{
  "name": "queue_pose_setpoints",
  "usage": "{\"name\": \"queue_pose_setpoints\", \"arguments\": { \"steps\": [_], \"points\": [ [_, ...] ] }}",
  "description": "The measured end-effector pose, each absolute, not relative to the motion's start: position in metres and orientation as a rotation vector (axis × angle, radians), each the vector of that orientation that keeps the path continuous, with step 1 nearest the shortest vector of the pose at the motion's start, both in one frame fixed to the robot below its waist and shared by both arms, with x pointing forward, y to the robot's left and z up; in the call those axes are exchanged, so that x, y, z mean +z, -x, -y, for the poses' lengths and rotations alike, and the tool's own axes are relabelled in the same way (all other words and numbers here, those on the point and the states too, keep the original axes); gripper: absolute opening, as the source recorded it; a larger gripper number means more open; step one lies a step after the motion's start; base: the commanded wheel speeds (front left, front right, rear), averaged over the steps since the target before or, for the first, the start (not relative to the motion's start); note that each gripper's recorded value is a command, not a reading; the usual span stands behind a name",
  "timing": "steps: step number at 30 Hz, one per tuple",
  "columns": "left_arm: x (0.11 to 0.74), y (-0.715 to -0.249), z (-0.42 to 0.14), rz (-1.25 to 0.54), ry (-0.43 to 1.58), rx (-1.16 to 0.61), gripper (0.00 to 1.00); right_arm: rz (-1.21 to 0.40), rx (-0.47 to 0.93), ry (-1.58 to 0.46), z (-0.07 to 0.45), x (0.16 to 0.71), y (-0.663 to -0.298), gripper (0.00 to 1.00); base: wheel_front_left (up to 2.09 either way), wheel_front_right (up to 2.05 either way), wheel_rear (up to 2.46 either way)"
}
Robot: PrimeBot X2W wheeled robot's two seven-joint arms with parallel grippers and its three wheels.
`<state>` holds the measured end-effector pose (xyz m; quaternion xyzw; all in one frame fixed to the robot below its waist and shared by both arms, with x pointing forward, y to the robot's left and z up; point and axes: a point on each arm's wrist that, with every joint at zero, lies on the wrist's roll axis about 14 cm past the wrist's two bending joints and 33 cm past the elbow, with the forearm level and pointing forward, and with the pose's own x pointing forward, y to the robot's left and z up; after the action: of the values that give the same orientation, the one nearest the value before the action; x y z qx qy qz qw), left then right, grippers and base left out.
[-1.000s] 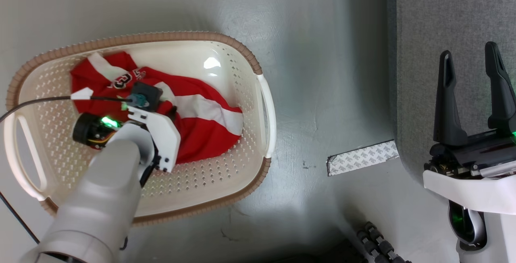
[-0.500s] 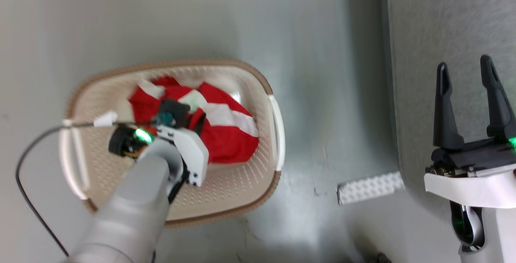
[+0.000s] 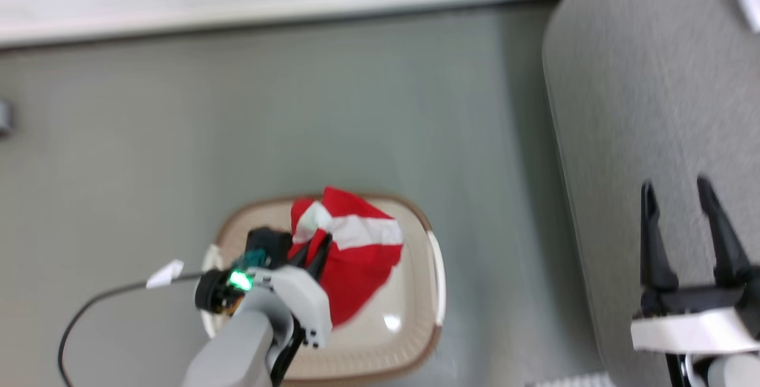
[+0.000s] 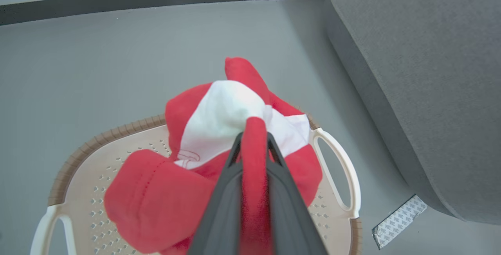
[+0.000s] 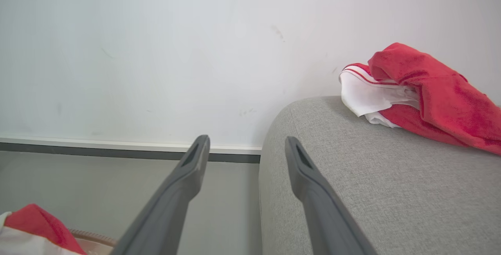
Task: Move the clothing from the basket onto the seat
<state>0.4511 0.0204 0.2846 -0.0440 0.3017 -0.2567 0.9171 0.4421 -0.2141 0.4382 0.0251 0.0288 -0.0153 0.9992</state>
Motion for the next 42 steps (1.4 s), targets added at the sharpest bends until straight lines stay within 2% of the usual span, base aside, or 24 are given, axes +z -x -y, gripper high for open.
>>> {"name": "queue_pose_setpoints", "arguments": {
  "steps": [12,20,31,42],
  "points": [
    [0.413,-0.430,-0.085,-0.270,0.075,-0.346,0.00,0.036,0.035,-0.062,0.190,0.488,-0.391,1.00,0.00,0.00,0.00],
    [0.470,-0.401,-0.126,-0.092,0.071,-0.226,0.00,0.087,0.099,-0.043,0.169,0.508,-0.368,1.00,0.00,0.00,0.00],
    [0.505,-0.376,-0.161,0.028,0.048,-0.140,0.00,0.103,0.152,-0.064,0.151,0.513,-0.351,1.00,0.00,0.00,0.00],
    [0.514,-0.359,-0.163,0.067,0.048,-0.134,0.00,0.106,0.137,-0.082,0.155,0.512,-0.332,1.00,0.00,0.00,0.00]
  ]
}}
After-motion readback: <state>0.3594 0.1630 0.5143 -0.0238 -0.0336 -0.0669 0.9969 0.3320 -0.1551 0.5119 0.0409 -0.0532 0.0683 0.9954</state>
